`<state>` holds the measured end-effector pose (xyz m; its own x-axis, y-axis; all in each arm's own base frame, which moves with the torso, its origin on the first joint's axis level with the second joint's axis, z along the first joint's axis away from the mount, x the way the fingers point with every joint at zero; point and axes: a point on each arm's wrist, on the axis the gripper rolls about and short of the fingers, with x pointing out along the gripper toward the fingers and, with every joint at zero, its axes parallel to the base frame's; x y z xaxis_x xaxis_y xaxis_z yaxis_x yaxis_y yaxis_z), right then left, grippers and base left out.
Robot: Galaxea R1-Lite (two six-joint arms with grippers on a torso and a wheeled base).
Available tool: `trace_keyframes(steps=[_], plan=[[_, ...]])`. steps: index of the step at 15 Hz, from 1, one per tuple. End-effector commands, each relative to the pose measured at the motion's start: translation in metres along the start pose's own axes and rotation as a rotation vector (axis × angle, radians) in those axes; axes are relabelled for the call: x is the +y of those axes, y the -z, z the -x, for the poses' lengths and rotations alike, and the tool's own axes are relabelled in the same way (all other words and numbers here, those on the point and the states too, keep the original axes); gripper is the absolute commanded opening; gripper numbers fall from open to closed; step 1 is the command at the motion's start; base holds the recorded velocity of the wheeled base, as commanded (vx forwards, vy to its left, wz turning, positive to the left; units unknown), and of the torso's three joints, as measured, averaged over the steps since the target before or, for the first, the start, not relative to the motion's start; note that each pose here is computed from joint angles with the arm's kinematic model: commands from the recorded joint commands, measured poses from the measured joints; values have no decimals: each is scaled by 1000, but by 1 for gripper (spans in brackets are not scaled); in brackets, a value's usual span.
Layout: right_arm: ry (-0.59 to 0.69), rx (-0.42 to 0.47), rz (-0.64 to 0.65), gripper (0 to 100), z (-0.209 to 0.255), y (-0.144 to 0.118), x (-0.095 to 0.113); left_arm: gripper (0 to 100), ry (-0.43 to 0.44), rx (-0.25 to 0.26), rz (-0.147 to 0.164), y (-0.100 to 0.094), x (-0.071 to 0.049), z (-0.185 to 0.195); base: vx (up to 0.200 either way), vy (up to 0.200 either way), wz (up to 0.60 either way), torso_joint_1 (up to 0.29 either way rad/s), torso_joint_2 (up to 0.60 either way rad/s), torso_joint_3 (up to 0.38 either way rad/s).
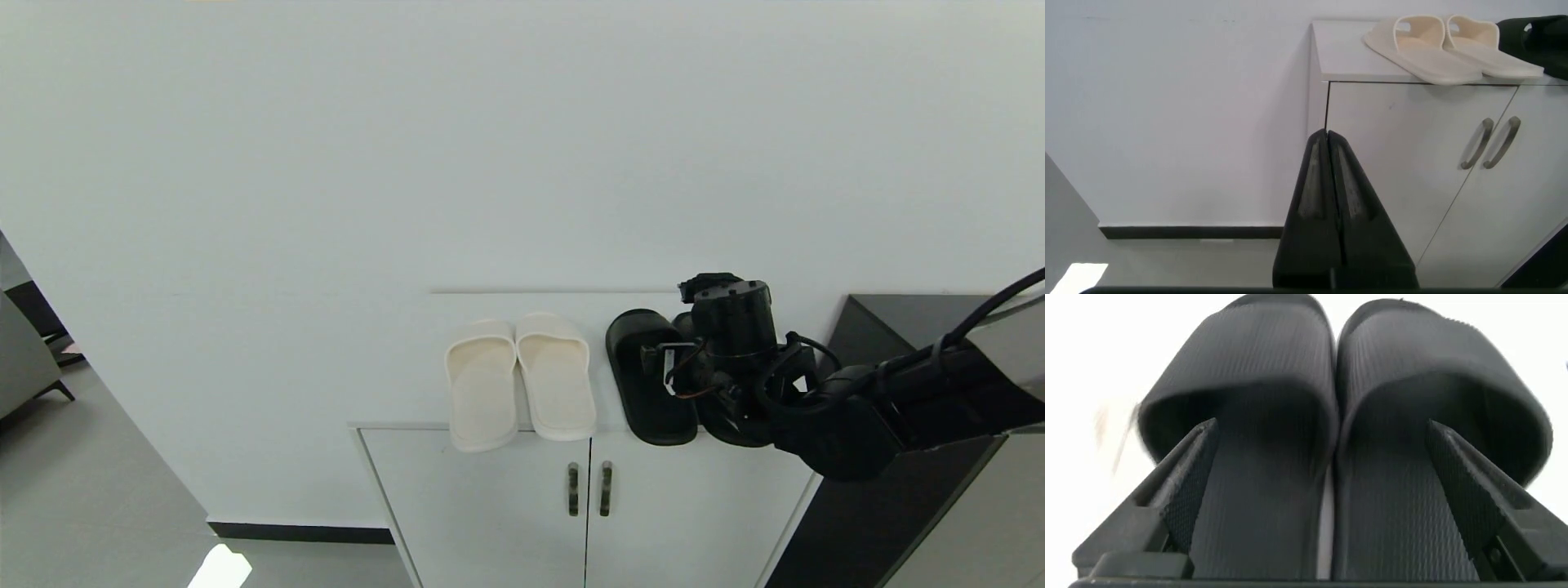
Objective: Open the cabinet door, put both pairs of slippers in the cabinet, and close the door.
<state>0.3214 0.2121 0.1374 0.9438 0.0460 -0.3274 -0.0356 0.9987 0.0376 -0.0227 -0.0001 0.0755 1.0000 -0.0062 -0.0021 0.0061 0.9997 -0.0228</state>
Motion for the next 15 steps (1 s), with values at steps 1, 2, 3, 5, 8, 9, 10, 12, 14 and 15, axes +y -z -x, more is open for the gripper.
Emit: trace_keyframes(steps=[1,2,3,5,8,9,10,12,14,15], plan=[[22,4,8,100,-13,4,-4,0,0,1,0,0,0,0,0,0,0,0,0,0],[31,-2,10,100,-18,4,-5,0,0,-1,0,0,0,0,0,0,0,0,0,0],[35,-6,9,100,-21,2,-6,0,0,-1,0,0,0,0,0,0,0,0,0,0],[37,-3,9,100,-25,4,-5,0,0,-1,0,0,0,0,0,0,0,0,0,0],[38,-6,7,0,-28,4,-4,0,0,1,0,0,0,0,0,0,0,0,0,0],[38,-6,7,0,-28,4,-4,0,0,-1,0,0,0,0,0,0,0,0,0,0],[38,-6,5,0,-28,4,-4,0,0,-1,0,0,0,0,0,0,0,0,0,0],[33,-17,-8,0,-24,-1,-5,0,0,-1,0,0,0,0,0,0,0,0,0,0],[-25,-38,-24,0,4,-14,-13,0,0,-1,0,0,0,0,0,0,0,0,0,0],[-99,-42,-26,0,22,-18,-16,0,0,-1,0,0,0,0,0,0,0,0,0,0]])
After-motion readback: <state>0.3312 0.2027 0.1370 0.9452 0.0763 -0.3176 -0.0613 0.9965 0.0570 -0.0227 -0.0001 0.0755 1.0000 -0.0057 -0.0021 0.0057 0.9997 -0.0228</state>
